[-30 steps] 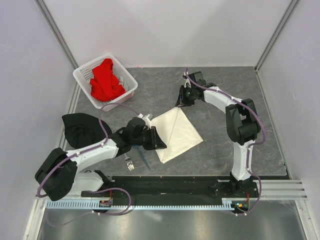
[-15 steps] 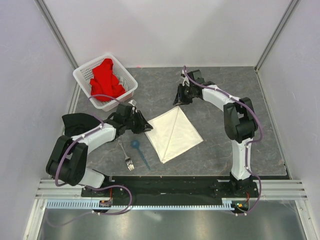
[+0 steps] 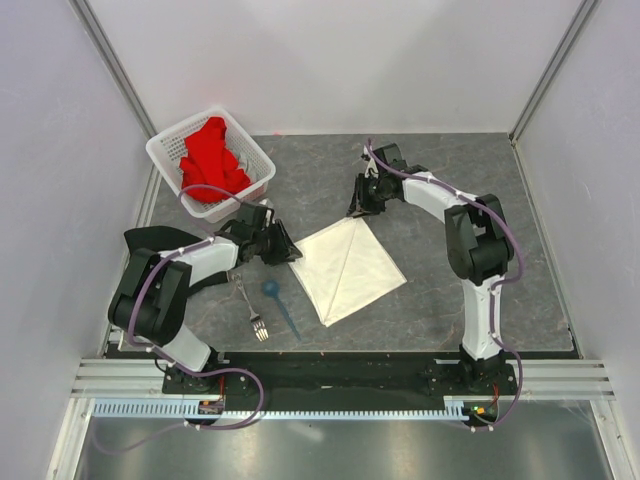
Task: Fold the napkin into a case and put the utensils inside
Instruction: Smooth out the upper triangle-folded napkin at the center of the board.
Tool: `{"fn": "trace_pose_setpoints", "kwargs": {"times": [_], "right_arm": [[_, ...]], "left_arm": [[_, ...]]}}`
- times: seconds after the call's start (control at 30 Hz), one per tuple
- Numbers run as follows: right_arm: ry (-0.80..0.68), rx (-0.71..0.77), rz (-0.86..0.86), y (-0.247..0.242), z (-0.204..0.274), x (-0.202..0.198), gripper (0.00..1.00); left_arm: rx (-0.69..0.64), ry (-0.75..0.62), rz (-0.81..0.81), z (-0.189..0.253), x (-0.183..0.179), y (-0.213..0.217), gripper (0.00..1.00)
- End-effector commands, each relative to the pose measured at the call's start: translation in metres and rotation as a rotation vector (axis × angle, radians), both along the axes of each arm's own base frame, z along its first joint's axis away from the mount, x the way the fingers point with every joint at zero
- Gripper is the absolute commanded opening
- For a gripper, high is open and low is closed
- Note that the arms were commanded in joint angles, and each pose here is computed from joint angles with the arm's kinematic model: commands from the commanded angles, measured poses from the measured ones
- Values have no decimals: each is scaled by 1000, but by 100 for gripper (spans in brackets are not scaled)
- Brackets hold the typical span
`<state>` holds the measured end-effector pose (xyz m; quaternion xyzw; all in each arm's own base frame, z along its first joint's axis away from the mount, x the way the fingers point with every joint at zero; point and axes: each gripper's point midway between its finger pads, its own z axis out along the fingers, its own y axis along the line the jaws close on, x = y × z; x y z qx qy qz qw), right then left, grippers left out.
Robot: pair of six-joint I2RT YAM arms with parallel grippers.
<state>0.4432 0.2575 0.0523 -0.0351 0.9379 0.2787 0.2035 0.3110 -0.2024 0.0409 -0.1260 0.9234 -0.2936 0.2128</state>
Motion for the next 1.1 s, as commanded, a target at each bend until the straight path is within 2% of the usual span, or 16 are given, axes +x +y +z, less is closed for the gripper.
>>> {"fn": "trace_pose_setpoints", "kwargs": {"times": [0.0,0.1,0.27,0.43,0.67,0.73,0.83,0.87,1.07], "right_arm": [[-83,-1,2,-2,54,-20,39],[-84,-4,32,2,61,-49,45],[-70,-12,84,5,60,-91,45],[-52,-5,101,5,53,-117,40],[-10,25,124,8,33,-130,34],[2,36,136,11,30,-135,33],[-7,48,181,23,33,-144,32],[-11,52,210,31,35,-151,31],[7,109,307,64,36,-178,28]], "left_arm": [[62,-116,2,19,19,9,40],[96,-109,6,16,22,13,43],[114,-99,-1,10,32,10,42],[105,-87,-6,5,42,4,39],[120,-51,2,-6,43,4,38],[121,-41,1,-9,43,5,34],[119,-37,5,-9,41,5,23],[117,-41,6,-7,40,5,17],[95,-57,22,9,30,7,9]]}}
